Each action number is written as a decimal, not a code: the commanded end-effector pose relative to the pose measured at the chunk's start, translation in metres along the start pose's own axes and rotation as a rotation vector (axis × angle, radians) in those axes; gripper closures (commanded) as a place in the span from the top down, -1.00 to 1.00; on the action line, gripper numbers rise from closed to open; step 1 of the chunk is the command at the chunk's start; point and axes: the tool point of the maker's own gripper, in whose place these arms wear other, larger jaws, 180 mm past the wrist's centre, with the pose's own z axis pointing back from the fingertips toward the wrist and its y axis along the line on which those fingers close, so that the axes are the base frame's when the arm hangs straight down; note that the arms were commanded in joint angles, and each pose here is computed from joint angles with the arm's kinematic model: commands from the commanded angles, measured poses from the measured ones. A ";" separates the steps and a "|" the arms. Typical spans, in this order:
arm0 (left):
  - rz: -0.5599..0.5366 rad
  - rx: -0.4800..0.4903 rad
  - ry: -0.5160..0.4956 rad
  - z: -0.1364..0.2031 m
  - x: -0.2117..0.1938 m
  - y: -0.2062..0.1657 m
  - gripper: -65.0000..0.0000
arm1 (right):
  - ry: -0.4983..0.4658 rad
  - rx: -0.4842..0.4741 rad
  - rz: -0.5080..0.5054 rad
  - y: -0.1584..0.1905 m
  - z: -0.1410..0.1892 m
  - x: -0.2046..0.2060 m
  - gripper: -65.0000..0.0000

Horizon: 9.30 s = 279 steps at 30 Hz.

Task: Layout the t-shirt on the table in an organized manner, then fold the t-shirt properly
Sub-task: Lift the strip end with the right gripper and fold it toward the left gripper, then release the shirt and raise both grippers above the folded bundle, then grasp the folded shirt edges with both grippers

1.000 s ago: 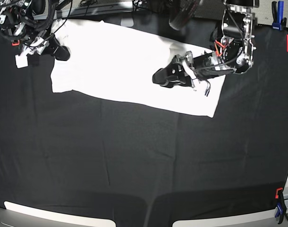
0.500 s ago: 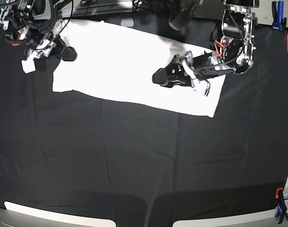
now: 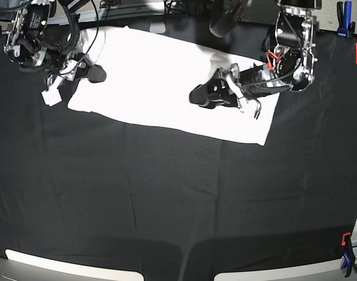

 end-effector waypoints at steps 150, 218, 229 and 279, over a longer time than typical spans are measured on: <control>-0.448 0.794 -0.006 0.081 0.087 0.044 -0.39 | -0.006 -0.044 0.656 0.153 -0.059 0.074 -0.26; -0.689 0.449 -0.167 0.063 0.139 -0.015 -0.39 | -0.338 -0.104 0.778 0.183 0.017 0.132 -0.26; -0.698 0.193 -0.120 -0.006 0.102 -0.075 -0.39 | -0.558 -0.229 0.727 0.157 0.020 0.241 -0.26; -0.449 0.216 0.219 -0.045 0.050 0.003 -0.39 | -0.152 -0.104 0.521 0.080 -0.076 0.257 -0.26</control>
